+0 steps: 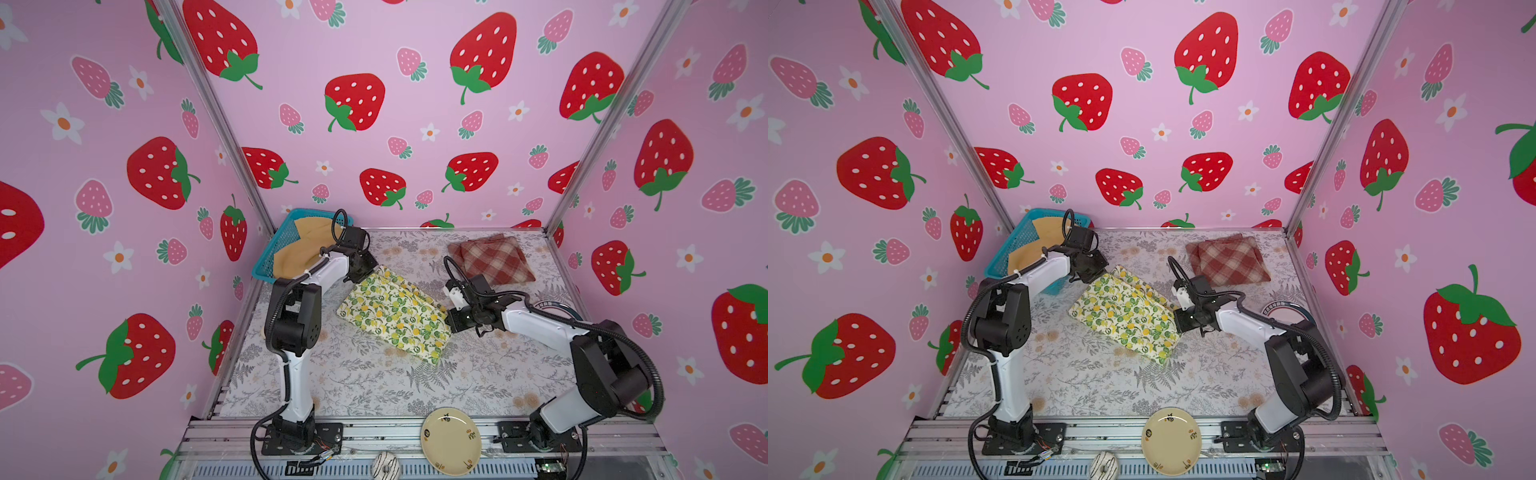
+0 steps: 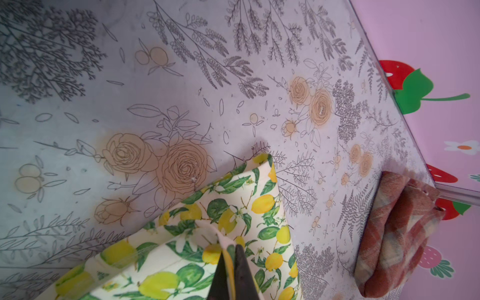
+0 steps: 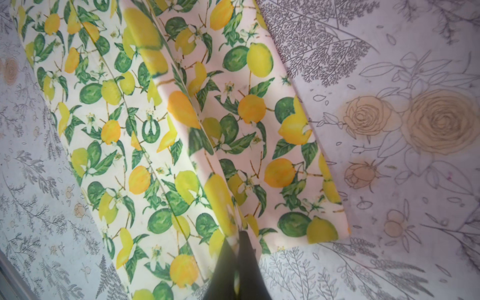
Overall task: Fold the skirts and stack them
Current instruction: 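Grasp the folded skirt's edges with both grippers and straighten the fold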
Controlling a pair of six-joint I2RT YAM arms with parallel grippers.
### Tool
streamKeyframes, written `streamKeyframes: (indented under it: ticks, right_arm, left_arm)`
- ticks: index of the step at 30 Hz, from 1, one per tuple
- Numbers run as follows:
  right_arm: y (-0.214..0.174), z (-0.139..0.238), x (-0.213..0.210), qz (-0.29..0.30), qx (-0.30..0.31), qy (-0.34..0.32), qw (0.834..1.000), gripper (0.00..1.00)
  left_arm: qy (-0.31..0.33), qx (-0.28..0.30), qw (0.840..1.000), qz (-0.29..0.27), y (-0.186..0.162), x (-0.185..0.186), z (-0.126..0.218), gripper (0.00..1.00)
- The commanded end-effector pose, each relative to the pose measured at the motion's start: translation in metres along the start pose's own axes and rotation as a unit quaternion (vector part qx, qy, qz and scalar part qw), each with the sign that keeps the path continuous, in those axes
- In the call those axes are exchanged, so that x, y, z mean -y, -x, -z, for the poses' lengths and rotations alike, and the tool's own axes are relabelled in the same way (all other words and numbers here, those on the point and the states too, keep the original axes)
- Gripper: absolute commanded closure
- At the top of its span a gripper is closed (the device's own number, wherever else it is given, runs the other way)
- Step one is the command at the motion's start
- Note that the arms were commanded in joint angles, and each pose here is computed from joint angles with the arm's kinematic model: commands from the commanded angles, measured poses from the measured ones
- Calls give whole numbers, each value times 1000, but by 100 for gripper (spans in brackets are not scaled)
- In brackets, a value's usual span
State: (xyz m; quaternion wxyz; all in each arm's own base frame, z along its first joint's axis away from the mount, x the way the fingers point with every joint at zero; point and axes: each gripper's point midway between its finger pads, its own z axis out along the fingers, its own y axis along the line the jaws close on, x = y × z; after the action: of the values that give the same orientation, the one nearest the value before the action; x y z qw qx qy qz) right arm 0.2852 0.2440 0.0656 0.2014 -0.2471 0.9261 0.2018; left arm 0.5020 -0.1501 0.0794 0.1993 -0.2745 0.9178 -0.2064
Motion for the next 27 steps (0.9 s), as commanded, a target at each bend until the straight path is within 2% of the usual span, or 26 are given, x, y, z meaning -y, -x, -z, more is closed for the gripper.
streamKeyframes:
  ticks: [1, 12, 19, 21, 25, 27]
  right_arm:
    - [8, -1, 12, 6, 3, -20, 1000, 100]
    - [4, -17, 32, -5, -12, -56, 998, 98]
    - [7, -12, 47, -18, -10, -101, 995, 86]
    - [9, -6, 55, -23, -5, -127, 992, 75]
    - [17, 14, 58, -27, 23, -151, 988, 50]
    - [23, 22, 53, -27, 35, -145, 988, 41]
  left_arm:
    - [-1, 31, 1000, 7, 19, 8, 1, 100]
    - [-15, -15, 1000, -9, 11, 17, -30, 100]
    - [-41, -35, 998, -20, 9, 32, -37, 100]
    - [-53, -40, 998, -22, 8, 38, -35, 96]
    - [-86, -37, 995, -30, 11, 55, -21, 72]
    - [-100, -37, 994, -33, 12, 63, -12, 65]
